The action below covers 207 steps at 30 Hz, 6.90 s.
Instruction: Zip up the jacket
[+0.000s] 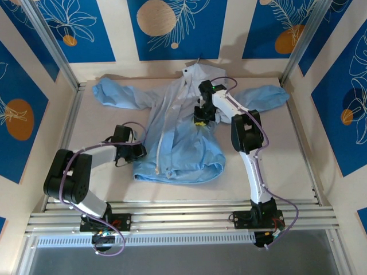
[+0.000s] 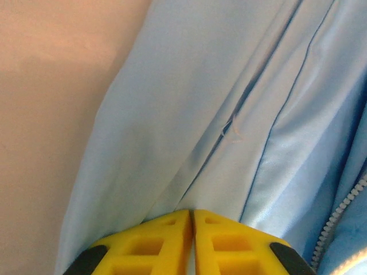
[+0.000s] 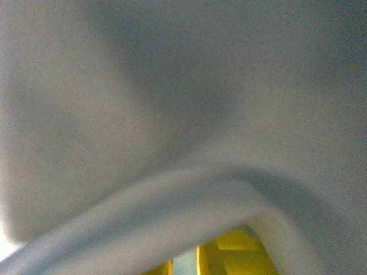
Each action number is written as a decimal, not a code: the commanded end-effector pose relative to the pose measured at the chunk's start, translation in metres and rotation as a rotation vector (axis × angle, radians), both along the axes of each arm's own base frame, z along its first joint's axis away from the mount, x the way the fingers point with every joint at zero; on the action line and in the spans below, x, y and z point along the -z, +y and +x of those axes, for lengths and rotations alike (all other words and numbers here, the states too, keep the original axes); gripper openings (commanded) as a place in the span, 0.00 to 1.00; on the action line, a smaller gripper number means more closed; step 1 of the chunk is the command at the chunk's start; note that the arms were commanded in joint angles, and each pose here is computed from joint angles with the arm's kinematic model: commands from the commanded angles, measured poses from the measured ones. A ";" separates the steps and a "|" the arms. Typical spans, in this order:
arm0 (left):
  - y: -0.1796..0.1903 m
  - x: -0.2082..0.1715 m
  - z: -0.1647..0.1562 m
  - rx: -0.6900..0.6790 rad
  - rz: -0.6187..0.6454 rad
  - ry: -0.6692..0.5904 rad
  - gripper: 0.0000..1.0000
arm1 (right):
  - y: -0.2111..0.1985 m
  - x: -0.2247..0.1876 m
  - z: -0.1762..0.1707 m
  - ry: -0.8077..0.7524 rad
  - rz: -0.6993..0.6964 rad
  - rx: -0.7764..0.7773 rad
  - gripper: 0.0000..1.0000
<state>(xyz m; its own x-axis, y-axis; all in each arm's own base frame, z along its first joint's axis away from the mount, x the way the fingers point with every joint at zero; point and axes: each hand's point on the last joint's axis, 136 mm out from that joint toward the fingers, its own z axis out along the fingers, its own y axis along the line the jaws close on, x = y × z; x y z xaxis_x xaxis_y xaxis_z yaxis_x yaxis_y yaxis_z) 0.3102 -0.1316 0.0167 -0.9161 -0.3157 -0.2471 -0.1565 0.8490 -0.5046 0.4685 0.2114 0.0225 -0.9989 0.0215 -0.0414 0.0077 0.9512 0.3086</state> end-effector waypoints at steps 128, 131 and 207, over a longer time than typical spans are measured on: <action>-0.043 -0.011 -0.081 0.114 -0.021 0.079 0.22 | 0.132 -0.040 -0.261 0.039 -0.129 -0.281 0.24; -0.044 -0.008 -0.082 0.113 -0.029 0.089 0.22 | 0.132 -0.039 -0.270 0.038 -0.138 -0.273 0.27; -0.061 -0.098 -0.066 0.091 -0.529 -0.022 0.46 | 0.150 -0.066 -0.243 0.066 0.469 -0.101 0.00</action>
